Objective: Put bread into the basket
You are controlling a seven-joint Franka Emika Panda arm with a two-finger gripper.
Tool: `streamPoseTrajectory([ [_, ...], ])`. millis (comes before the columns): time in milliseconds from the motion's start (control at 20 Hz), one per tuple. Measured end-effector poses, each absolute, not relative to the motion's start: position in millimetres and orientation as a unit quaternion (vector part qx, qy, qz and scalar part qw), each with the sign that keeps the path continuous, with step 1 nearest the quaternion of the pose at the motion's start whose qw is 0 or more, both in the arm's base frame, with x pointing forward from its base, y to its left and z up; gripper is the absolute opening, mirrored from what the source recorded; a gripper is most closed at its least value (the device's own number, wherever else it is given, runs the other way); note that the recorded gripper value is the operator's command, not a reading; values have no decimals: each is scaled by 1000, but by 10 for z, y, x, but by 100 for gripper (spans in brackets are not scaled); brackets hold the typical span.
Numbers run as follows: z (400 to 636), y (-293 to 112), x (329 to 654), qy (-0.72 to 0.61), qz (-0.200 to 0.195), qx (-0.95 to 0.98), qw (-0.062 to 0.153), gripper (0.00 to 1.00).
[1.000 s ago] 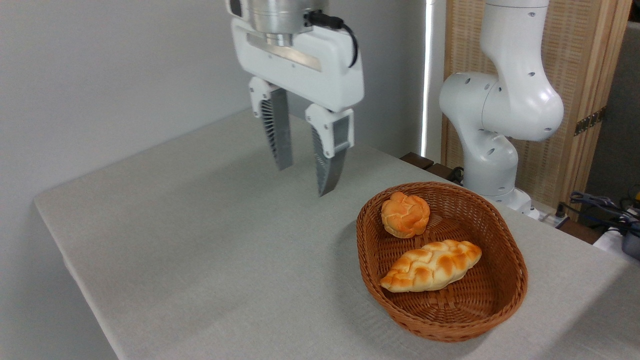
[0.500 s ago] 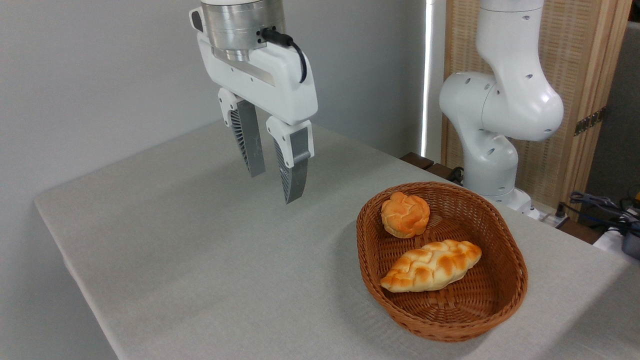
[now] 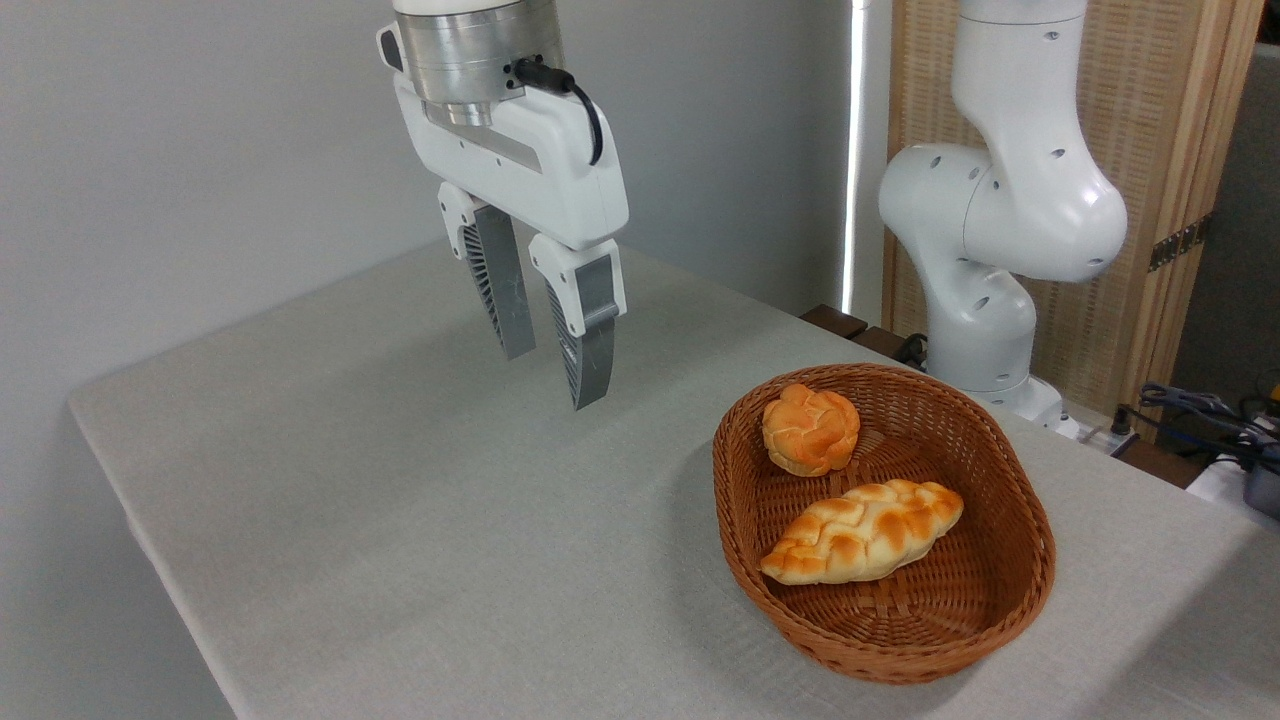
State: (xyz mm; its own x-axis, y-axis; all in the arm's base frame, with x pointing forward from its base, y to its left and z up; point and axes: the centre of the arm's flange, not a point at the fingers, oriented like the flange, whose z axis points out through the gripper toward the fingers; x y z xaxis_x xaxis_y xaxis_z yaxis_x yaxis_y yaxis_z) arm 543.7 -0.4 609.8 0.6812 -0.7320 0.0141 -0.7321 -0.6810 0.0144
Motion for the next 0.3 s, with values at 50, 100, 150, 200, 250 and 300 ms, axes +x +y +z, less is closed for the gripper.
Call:
streamPoseTrajectory([
  [50,6096,-16,5437,-400,3,916,8,100],
  [100,6095,-18,5438,-401,3,916,8,100],
  [150,6094,-16,5438,-401,2,916,8,100],
  [200,6094,-15,5438,-401,2,916,8,100],
  [250,6094,-14,5438,-401,2,916,8,100],
  [300,6094,-14,5438,-400,2,916,8,100],
])
